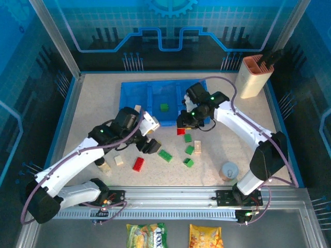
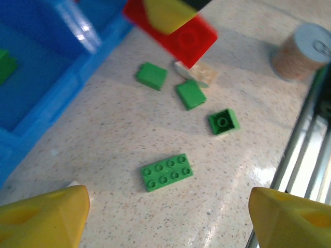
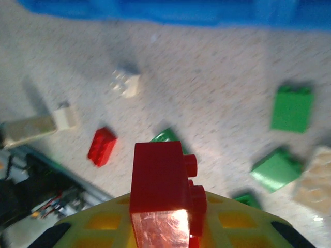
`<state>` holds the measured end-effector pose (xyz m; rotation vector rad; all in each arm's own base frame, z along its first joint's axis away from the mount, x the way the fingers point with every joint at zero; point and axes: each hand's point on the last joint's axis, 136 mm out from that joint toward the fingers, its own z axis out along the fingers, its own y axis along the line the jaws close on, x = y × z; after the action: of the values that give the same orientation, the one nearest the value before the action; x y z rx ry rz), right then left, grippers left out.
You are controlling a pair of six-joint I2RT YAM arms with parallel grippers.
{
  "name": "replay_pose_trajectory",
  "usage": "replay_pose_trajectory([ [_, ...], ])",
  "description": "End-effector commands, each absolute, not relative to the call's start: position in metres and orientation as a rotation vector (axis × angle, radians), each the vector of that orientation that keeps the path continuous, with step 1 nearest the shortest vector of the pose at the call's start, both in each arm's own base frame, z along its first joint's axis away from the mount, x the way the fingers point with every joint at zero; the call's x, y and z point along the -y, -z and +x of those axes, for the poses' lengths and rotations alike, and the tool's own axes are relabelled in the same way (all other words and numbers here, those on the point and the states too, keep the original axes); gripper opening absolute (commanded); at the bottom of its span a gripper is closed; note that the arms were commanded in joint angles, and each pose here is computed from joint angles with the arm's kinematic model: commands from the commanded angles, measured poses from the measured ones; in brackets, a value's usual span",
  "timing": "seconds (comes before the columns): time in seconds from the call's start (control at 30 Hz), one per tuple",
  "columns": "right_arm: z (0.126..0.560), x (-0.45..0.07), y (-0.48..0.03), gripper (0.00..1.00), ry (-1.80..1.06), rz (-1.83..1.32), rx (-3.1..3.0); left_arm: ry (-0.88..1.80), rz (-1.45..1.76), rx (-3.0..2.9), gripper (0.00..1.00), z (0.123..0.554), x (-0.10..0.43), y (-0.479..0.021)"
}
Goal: Sort the legos into containers by color
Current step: Place the lego in the container.
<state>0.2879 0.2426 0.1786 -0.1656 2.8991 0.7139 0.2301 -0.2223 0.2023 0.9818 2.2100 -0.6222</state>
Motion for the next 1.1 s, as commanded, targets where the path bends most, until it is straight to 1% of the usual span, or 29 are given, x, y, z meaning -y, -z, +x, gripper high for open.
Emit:
replay_pose_trajectory([
  [0.0, 0.31, -0.21, -0.17, 0.29, -0.474, -0.191, -2.922, 0.613, 0.751, -2.332, 0.81, 0.248, 0.201, -0.208],
  [0.17, 0.349, -0.184, -0.16, 0.28, -0.23, -0.192, -2.937, 0.636, 0.525, -2.432, 0.81, 0.262, 0.171, -0.197],
  [0.33, 0.382, -0.173, -0.143, 0.27, -0.117, -0.19, -2.958, 0.616, 0.377, -2.522, 0.81, 0.271, 0.155, -0.177],
  [0.47, 0.406, -0.165, -0.123, 0.27, -0.045, -0.174, -2.984, 0.647, 0.374, -2.531, 0.81, 0.276, 0.156, -0.163],
  [0.67, 0.436, -0.158, -0.1, 0.26, 0.047, -0.182, -3.015, 0.632, 0.382, -2.538, 0.81, 0.281, 0.155, -0.16],
  [0.8, 0.449, -0.157, -0.09, 0.26, 0.044, -0.168, -3.021, 0.614, 0.413, -2.518, 0.81, 0.28, 0.153, -0.162],
  [0.87, 0.452, -0.157, -0.075, 0.26, 0.041, -0.16, -3.05, 0.609, 0.442, -2.498, 0.82, 0.279, 0.153, -0.164],
  [1.07, 0.46, -0.159, -0.054, 0.26, 0.028, -0.13, -3.073, 0.578, 0.423, -2.494, 0.83, 0.28, 0.149, -0.166],
])
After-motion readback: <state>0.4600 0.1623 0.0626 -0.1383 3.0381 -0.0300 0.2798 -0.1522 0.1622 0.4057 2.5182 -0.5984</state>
